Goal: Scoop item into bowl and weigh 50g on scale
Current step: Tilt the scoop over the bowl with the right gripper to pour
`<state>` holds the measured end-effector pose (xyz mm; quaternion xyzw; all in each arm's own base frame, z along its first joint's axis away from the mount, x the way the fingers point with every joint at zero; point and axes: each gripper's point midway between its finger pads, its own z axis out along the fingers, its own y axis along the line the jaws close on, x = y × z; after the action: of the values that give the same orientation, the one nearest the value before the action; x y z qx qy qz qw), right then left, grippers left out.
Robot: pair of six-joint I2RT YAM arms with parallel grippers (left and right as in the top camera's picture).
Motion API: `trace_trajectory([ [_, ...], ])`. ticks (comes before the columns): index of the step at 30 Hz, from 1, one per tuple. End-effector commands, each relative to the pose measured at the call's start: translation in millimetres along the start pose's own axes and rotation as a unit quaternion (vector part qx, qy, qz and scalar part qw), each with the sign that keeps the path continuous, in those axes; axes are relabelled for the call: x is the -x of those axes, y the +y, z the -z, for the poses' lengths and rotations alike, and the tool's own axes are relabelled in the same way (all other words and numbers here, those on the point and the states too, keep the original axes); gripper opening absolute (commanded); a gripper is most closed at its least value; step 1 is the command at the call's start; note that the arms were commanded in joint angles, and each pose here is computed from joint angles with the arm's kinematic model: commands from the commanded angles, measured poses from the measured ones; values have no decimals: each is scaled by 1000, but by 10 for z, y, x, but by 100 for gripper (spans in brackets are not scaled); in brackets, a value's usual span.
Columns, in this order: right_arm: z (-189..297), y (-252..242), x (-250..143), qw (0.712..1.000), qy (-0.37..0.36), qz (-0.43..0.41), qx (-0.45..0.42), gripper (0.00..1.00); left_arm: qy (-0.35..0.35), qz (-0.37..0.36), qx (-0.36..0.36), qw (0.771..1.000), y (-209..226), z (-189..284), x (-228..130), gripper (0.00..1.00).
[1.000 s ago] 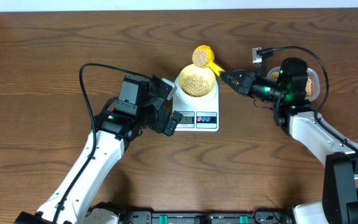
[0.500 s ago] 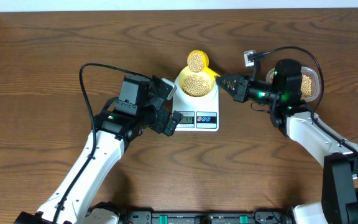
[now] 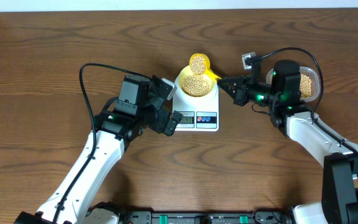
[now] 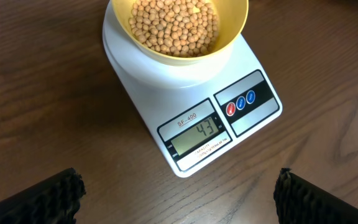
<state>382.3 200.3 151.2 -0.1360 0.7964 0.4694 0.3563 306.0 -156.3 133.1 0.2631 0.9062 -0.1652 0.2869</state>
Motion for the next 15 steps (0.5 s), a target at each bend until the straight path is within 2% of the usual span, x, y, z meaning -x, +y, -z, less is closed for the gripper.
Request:
trace_trajectory([
  [1, -12, -3, 14, 1000, -2, 23, -4, 1, 5, 1, -4, 1000, 4, -24, -33, 100],
  [15, -9, -71, -16, 996, 3, 87, -21, 1, 5, 1, -4, 1000, 4, -24, -33, 100],
])
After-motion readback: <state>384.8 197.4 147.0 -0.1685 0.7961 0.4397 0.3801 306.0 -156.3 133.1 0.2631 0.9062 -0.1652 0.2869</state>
